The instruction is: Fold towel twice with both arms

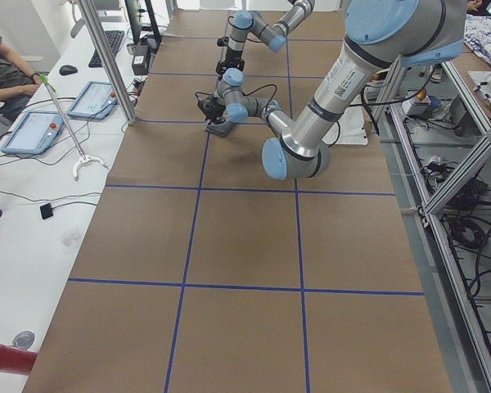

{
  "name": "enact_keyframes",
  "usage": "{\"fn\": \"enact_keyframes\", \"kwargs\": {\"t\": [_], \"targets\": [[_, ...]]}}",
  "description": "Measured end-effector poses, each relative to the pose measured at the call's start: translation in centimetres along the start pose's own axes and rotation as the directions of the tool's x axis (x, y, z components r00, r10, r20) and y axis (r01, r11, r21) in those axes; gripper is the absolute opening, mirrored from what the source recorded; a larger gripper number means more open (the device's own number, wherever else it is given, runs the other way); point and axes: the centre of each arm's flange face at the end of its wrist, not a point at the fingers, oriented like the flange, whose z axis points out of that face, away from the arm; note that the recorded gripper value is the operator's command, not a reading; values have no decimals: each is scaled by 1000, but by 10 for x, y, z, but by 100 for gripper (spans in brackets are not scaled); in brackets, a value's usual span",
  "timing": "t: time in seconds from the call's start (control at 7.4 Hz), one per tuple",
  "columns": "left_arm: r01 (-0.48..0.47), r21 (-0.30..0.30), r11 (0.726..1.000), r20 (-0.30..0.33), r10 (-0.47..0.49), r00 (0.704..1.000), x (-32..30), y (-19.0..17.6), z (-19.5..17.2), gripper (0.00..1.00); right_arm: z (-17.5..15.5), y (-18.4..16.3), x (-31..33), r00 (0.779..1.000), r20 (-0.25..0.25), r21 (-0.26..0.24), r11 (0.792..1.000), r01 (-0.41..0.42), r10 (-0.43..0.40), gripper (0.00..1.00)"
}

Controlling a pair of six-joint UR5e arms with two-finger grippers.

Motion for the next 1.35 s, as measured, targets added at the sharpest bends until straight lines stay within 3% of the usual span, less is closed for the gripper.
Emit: {"fn": "enact_keyframes", "kwargs": {"t": [0.41, 0.95, 1.08, 1.35], "targets": [[25, 20, 1000, -32, -24, 999, 12, -31, 0, 100, 5, 12, 1, 1000, -4, -9, 1000, 9, -9, 100], [32, -11, 999, -33, -32, 999, 24, -49, -9, 100, 1, 67, -23, 1000, 25, -59, 998, 18, -17, 100], [34, -28, 999, -29, -35, 999, 23, -45, -9, 100, -1, 68, -28, 999, 31, -62, 998, 16, -14, 100], [27, -67, 997, -24, -29, 999, 19, -16, -7, 100, -8, 40, -35, 999, 35, -48, 999, 22, -21, 100]]}}
